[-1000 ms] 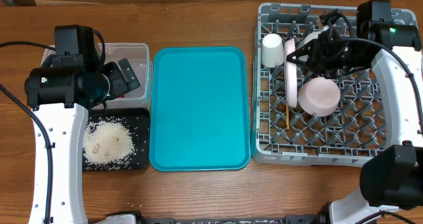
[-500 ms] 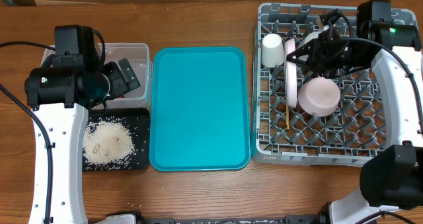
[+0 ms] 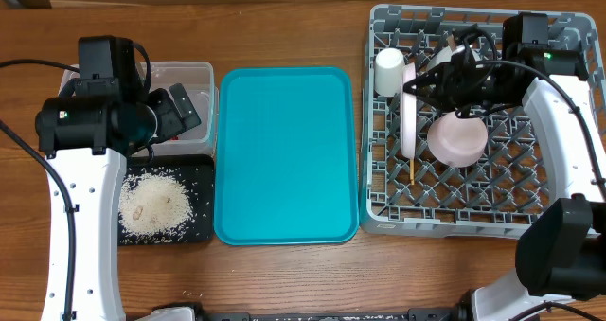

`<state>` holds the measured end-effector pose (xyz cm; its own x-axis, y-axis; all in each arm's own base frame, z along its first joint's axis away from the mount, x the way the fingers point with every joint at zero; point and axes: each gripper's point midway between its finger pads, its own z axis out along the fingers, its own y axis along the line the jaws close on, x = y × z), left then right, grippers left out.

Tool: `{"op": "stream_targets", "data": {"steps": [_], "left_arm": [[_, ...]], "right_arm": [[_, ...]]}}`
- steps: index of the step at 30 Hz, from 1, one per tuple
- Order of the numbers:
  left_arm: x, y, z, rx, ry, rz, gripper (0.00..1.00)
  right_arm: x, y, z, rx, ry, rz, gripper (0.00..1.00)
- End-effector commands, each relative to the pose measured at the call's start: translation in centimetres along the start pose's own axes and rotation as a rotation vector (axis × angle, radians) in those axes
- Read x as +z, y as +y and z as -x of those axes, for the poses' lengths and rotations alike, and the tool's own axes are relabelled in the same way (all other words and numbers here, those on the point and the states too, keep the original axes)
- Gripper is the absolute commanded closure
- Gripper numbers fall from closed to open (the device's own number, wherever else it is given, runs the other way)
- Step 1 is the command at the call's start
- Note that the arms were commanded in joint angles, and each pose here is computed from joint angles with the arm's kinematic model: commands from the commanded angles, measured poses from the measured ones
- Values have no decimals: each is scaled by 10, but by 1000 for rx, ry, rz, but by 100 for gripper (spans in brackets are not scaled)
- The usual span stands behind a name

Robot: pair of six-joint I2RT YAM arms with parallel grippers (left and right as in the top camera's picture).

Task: Sort waste into correct bins and load items into the dishwasher
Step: 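Adjust the pink plate upright in the rack and open the right gripper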

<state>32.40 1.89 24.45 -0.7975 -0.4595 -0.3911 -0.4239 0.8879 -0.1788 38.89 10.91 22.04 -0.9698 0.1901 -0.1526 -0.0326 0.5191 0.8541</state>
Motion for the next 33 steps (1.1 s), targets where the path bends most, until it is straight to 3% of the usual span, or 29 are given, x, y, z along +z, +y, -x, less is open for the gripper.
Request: {"op": "stream_targets", "data": {"steps": [1, 6, 28, 33], "left_arm": [[-3, 3, 4, -8, -16, 9, 0], [-3, 3, 4, -8, -17, 10, 0], [-3, 3, 4, -8, -16, 9, 0], [-3, 3, 4, -8, -17, 10, 0]], "right_arm": [[-2, 6, 0, 2, 1, 38, 89], [-1, 4, 1, 1, -2, 27, 80], [-11, -55, 13, -1, -71, -323, 73], [-13, -48, 19, -6, -93, -309, 68]]}}
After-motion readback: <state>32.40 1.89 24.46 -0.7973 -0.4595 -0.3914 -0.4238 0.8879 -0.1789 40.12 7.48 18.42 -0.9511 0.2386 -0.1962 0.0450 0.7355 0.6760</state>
